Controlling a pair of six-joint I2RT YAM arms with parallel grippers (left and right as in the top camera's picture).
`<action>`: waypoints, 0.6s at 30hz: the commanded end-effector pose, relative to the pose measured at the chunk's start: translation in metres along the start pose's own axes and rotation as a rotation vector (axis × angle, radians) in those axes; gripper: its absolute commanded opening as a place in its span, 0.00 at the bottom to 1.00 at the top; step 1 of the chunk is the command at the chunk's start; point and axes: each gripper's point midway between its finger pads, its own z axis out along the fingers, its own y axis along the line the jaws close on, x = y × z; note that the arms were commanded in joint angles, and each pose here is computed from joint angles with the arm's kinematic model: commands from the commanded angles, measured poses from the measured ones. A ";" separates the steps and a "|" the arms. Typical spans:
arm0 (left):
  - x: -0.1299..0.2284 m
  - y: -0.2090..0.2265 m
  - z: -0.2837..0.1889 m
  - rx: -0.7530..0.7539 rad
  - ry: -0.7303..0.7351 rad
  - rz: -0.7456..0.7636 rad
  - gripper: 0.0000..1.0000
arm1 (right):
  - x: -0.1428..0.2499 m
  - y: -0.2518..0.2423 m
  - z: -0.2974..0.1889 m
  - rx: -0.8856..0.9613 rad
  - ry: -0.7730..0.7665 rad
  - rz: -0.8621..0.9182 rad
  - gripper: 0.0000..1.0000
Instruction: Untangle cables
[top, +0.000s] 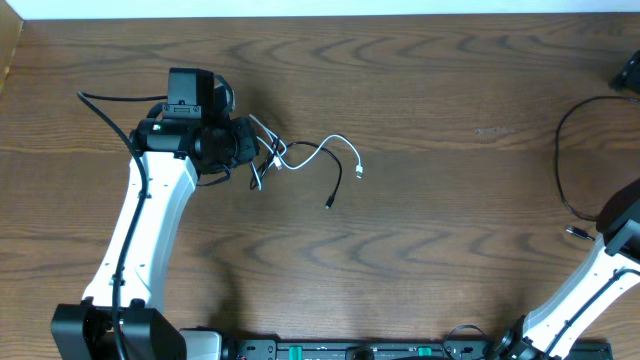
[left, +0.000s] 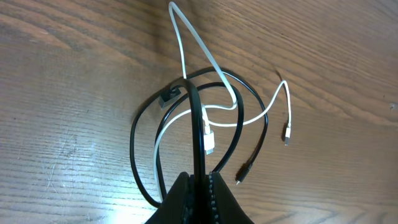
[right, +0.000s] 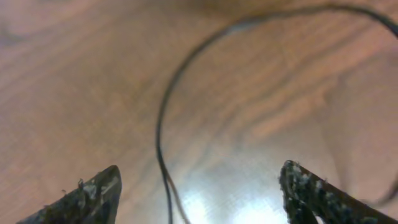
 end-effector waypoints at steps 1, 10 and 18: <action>0.004 0.000 0.004 0.005 0.020 0.017 0.08 | 0.007 -0.022 -0.006 0.098 0.026 -0.012 0.70; 0.005 0.001 0.004 0.003 0.024 0.015 0.08 | 0.010 -0.076 -0.015 0.311 0.016 0.161 0.50; 0.006 0.001 0.004 0.002 0.027 0.014 0.08 | 0.011 -0.112 -0.016 0.336 0.001 0.278 0.49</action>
